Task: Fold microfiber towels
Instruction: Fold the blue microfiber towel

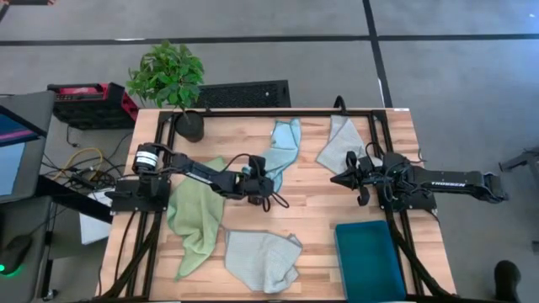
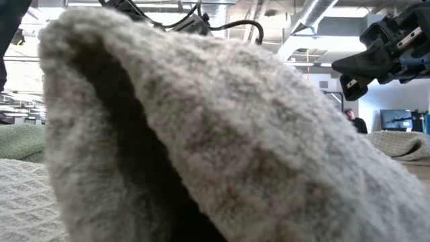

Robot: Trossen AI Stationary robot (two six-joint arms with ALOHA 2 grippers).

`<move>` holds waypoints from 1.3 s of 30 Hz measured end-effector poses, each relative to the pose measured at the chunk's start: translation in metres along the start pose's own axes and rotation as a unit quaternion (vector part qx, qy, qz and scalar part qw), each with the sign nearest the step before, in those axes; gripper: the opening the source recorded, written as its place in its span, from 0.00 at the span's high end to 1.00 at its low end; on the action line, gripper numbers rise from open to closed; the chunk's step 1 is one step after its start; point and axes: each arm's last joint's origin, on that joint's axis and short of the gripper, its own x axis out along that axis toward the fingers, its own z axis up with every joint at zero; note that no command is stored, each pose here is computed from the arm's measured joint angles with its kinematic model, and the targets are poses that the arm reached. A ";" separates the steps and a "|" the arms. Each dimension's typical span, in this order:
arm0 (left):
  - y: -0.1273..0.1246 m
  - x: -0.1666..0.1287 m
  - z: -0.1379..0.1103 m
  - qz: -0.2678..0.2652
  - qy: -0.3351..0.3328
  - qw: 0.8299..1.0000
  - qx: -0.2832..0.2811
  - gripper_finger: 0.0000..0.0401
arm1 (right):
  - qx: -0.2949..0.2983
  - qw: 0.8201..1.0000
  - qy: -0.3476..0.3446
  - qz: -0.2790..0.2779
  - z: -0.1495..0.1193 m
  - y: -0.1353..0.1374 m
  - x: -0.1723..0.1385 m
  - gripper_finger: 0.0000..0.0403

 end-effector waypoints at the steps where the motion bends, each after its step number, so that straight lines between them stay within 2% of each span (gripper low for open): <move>1: 0.000 0.000 0.000 0.000 0.000 1.000 0.000 0.83 | 0.000 1.000 0.000 0.000 0.000 0.000 0.000 0.97; 4: 0.000 0.000 0.000 -0.001 0.000 1.000 0.002 0.95 | 0.000 1.000 0.000 0.000 0.000 0.000 0.000 0.97; 6: -0.001 -0.001 0.001 -0.002 -0.001 1.000 0.003 0.98 | 0.000 1.000 0.000 0.000 0.000 0.000 0.000 0.97; 12: -0.006 -0.006 0.005 -0.006 -0.007 1.000 0.006 1.00 | 0.000 1.000 0.000 0.000 0.000 0.000 0.000 0.97; 16: -0.002 -0.015 0.020 -0.013 -0.018 1.000 0.004 1.00 | 0.000 1.000 0.000 0.000 0.000 0.000 0.000 0.97; 28: 0.029 -0.047 0.057 -0.102 0.010 0.994 -0.030 1.00 | 0.001 1.000 -0.008 0.002 0.002 0.000 0.000 0.97; 32: 0.036 -0.057 0.068 -0.130 0.008 0.991 -0.042 1.00 | 0.001 1.000 -0.008 0.017 0.002 0.004 0.001 0.96; 39: 0.035 -0.074 0.078 -0.146 0.014 0.988 -0.046 1.00 | -0.005 0.999 -0.013 0.047 0.006 0.011 0.002 0.86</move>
